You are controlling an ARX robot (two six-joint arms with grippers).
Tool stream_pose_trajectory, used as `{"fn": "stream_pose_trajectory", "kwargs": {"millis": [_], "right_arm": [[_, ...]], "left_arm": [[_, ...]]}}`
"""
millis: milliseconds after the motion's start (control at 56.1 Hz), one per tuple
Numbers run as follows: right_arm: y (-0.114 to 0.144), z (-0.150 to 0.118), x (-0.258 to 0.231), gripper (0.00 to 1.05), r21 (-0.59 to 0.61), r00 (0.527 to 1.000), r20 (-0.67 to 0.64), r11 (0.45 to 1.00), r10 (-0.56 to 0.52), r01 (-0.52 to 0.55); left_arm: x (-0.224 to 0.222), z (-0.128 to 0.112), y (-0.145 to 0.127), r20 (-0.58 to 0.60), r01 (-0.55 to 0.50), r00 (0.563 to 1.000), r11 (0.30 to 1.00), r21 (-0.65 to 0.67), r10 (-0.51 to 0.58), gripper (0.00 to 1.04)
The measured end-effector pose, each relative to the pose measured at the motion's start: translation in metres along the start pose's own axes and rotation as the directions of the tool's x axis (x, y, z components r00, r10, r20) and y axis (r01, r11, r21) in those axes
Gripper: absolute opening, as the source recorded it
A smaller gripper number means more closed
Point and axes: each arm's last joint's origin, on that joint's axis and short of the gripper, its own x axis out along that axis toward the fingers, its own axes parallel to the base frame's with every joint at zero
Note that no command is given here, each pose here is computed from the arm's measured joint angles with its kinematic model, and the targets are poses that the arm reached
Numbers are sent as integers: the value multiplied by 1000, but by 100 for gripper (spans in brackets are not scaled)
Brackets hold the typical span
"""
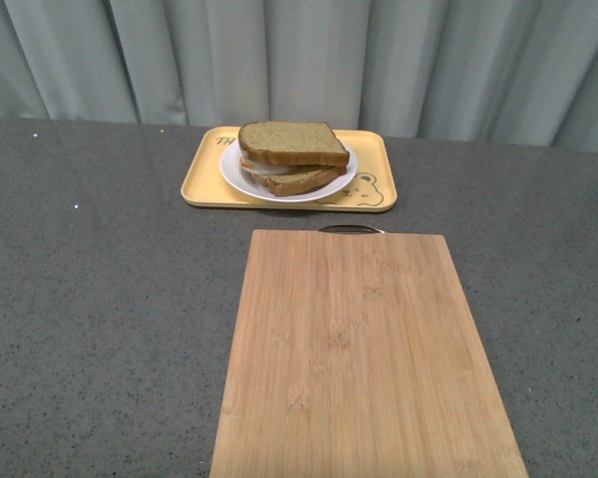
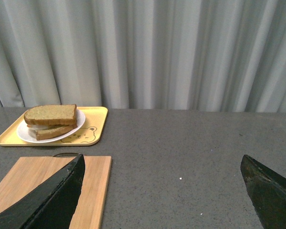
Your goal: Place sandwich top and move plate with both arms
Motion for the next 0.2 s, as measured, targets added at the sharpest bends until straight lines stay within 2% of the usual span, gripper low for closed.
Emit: {"fn": "stream_pose_trajectory", "kwargs": {"millis": [196], "right_arm": [[0, 0, 0, 95, 0, 1000, 0, 1000, 0, 0]], "left_arm": [[0, 0, 0, 0, 0, 1000, 1000, 0, 0, 98]]}}
